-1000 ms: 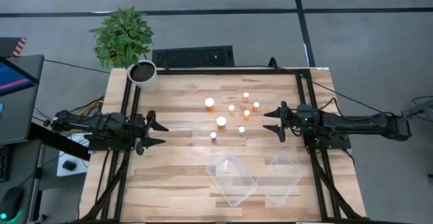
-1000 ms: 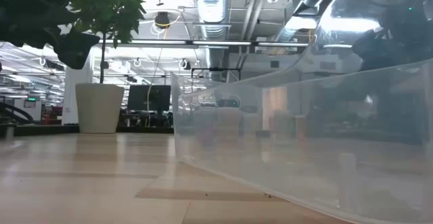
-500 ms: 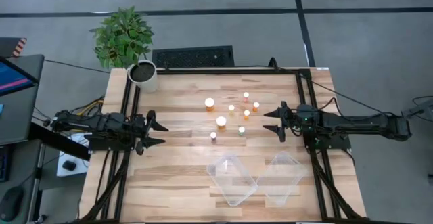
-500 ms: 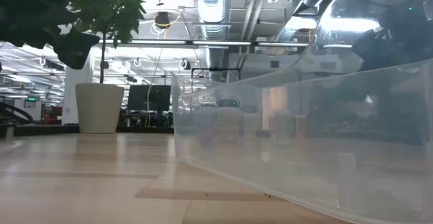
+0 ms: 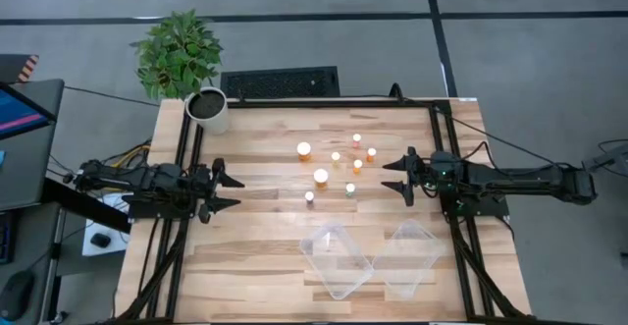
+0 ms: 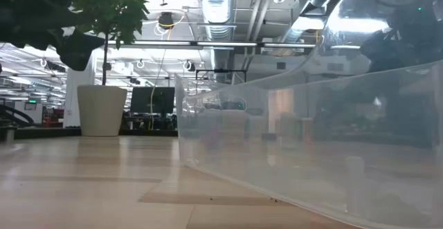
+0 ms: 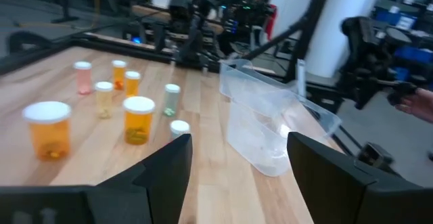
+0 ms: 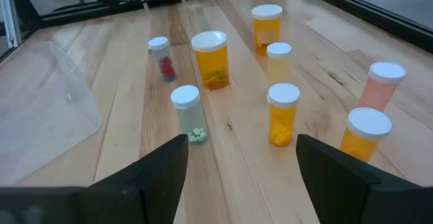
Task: Pick and place medicine bottles into bin by pill shape (circle, oval)
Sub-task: Put the top right orange pill bottle into the right transparent bin
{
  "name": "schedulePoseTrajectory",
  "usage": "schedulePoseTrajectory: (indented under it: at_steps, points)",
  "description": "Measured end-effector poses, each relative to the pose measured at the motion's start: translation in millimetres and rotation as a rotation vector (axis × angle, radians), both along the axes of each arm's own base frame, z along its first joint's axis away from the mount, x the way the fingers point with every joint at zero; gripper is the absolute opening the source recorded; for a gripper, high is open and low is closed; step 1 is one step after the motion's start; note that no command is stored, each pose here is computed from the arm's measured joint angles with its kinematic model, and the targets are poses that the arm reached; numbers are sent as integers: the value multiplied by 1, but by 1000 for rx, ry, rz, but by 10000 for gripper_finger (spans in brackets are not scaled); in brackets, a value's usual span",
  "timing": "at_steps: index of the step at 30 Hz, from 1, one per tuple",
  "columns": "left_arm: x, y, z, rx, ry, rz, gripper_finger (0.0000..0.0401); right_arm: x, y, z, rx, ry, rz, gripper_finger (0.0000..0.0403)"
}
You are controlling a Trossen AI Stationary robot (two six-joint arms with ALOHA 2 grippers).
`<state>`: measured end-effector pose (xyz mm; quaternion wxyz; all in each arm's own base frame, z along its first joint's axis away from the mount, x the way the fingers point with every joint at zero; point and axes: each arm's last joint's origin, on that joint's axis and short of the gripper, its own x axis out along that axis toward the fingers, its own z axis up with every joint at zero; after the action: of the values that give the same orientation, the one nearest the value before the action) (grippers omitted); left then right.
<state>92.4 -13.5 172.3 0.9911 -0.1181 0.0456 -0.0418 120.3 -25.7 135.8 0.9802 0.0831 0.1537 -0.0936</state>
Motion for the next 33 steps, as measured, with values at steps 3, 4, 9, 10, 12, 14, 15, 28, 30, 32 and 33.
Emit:
schedulePoseTrajectory:
  at_steps: [3,4,9,10,12,14,15,28,30,32,33]
  points:
    - [0,1,0,3,-2,47,235,0,0,0,0,1,0,286]
    - [0,2,0,4,-2,61,235,0,0,0,0,0,0,286]
    - [0,3,1,3,-6,119,235,0,0,0,0,0,0,286]
    - [0,4,1,4,-10,139,235,0,0,0,0,1,0,286]
    - [0,5,2,6,-16,178,235,0,0,0,3,-1,-1,286]
    - [0,6,2,6,-22,201,235,0,0,0,51,-8,-13,286]
    - [0,6,2,7,-22,207,235,0,1,0,95,-15,-23,286]
    - [-1,9,16,-27,-164,298,235,3,3,10,242,-144,-51,286]
    - [-1,8,22,-46,-223,286,235,4,3,16,234,-196,-44,286]
    - [-2,8,28,-62,-285,267,235,5,2,20,229,-215,-42,286]
    - [-3,8,31,-68,-312,263,235,6,2,24,223,-233,-39,286]
